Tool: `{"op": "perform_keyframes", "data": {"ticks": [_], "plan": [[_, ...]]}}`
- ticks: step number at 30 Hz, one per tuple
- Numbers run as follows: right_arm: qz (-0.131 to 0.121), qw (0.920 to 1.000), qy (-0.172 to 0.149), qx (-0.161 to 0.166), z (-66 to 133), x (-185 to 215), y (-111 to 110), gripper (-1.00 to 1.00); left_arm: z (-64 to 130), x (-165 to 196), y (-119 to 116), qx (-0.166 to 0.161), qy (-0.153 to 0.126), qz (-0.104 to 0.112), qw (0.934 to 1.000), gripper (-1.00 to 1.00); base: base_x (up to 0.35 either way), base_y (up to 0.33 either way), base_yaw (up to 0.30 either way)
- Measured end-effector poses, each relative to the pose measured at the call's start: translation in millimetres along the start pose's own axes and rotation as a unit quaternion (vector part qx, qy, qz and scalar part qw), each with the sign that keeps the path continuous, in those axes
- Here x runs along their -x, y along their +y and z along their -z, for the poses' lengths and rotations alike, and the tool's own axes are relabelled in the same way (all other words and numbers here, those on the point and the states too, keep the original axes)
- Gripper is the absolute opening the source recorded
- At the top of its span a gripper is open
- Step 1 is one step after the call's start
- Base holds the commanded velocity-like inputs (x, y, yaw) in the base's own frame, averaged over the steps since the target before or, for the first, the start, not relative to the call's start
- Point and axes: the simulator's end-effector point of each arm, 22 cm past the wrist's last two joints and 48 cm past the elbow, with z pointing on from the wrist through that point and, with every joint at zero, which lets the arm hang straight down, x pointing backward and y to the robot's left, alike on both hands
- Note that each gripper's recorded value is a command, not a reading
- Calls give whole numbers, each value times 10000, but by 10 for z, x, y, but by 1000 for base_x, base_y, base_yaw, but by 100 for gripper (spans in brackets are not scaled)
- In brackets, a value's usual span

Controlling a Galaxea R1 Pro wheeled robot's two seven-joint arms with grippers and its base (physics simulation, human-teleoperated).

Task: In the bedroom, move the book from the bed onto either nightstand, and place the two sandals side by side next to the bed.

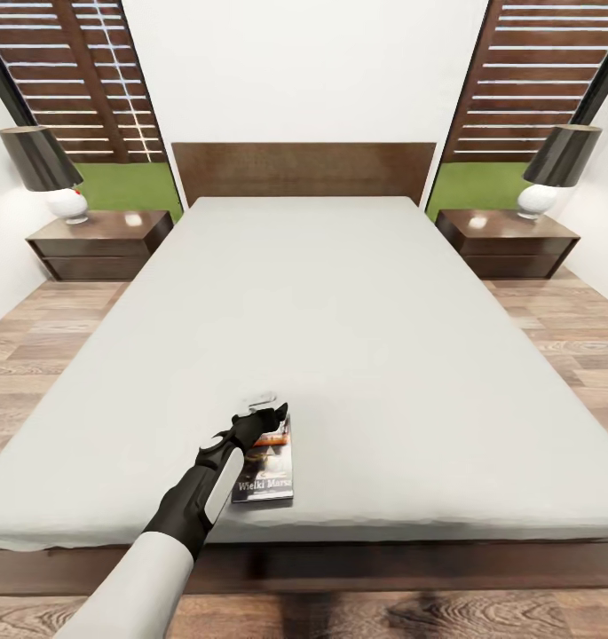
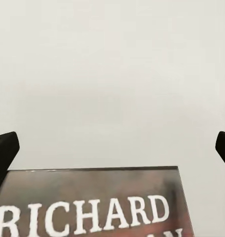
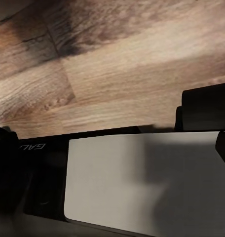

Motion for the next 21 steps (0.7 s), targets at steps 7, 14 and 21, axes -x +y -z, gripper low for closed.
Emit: {"op": "perform_keyframes", "data": {"ticks": [7, 14, 21], "plan": [[0, 10000, 0, -2, 1, 0, -3, 100, -1, -2, -1, 1, 4, -6, 10000, 100, 0, 0, 0], [-1, 10000, 2, -1, 0, -1, -1, 100, -1, -3, -3, -2, 5, -5, 10000, 100, -33, 0, 0], [1, 10000, -2, -2, 1, 1, -3, 100, -2, -2, -4, -4, 4, -3, 10000, 100, -63, 0, 0]]}}
